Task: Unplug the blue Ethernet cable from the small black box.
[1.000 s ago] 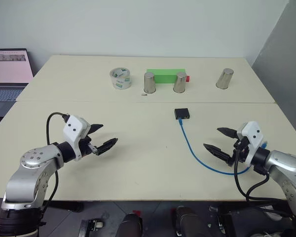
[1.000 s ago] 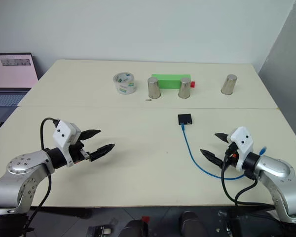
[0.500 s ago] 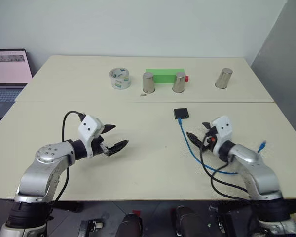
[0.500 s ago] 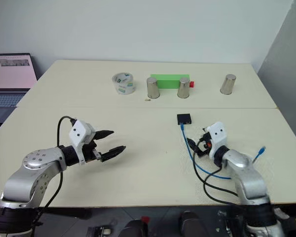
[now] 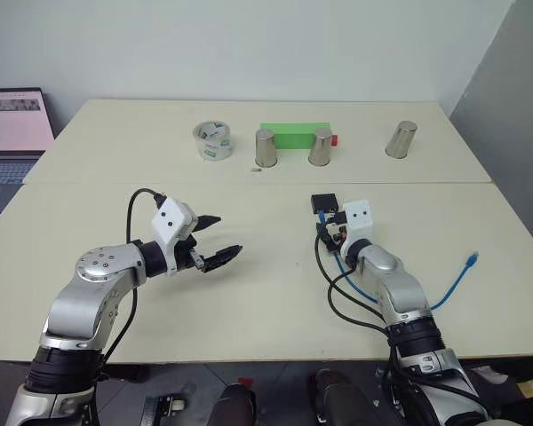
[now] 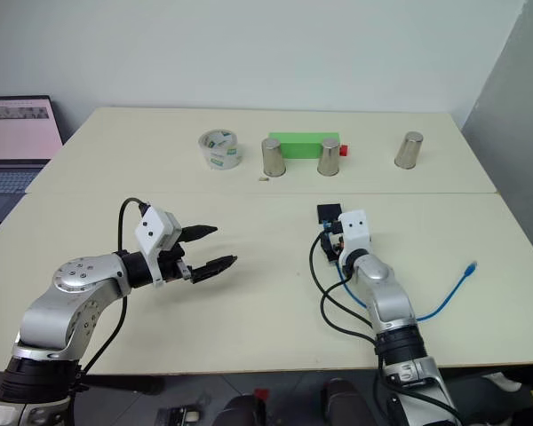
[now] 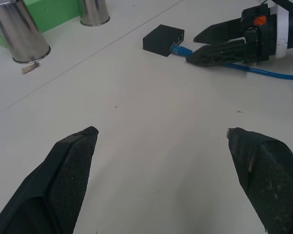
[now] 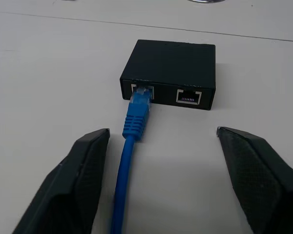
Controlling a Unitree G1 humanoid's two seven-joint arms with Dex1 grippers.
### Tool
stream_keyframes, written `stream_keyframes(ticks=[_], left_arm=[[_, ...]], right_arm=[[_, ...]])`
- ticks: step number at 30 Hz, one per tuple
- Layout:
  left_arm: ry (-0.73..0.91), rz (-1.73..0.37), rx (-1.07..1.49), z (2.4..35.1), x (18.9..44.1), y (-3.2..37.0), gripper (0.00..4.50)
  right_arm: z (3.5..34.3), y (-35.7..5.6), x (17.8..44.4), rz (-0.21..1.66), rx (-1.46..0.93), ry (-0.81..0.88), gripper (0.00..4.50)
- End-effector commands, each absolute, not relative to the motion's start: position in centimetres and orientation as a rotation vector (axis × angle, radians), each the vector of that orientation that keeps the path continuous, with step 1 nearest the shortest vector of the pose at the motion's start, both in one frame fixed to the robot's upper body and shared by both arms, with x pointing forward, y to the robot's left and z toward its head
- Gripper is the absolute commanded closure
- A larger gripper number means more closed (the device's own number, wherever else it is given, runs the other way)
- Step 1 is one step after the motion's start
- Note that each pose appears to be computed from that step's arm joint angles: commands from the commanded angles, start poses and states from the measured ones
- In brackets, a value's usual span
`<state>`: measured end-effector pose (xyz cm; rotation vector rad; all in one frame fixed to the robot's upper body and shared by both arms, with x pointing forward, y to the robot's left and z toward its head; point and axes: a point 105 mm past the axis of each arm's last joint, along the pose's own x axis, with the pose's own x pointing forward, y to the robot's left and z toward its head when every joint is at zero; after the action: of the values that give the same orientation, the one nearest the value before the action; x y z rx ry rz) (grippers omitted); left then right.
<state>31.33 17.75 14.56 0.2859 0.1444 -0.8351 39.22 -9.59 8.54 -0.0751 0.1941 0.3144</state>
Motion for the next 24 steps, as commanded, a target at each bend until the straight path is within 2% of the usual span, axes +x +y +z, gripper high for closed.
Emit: stream_keyframes(ticks=[1, 8, 11, 15, 19, 24], left_arm=[[0.099, -0.823, 0.297, 15.4, 31.3, 17.7, 0.00], [0.098, -0.819, 0.274, 15.2, 31.3, 17.6, 0.00], [0.106, -0.804, 0.225, 15.1, 31.5, 17.7, 0.00], [0.106, -0.818, 0.022, 16.2, 32.1, 17.7, 0.00], [0.149, -0.955, -0.105, 17.4, 31.3, 16.7, 0.00], [0.241, -1.121, -0.174, 17.7, 29.9, 15.8, 0.00]], right_arm=[[8.7, -8.7, 39.3, 0.333, -0.118, 0.180, 2.00], [9.5, -8.9, 39.8, 0.341, -0.188, 0.134, 3.71], [10.5, -8.9, 39.5, 0.440, -0.342, 0.055, 4.39], [11.9, -9.3, 37.6, 0.638, -0.702, -0.112, 4.42], [13.4, -9.3, 35.7, 0.791, -0.940, -0.301, 4.42], [15.8, -7.8, 32.6, 0.975, -1.099, -0.589, 4.43]])
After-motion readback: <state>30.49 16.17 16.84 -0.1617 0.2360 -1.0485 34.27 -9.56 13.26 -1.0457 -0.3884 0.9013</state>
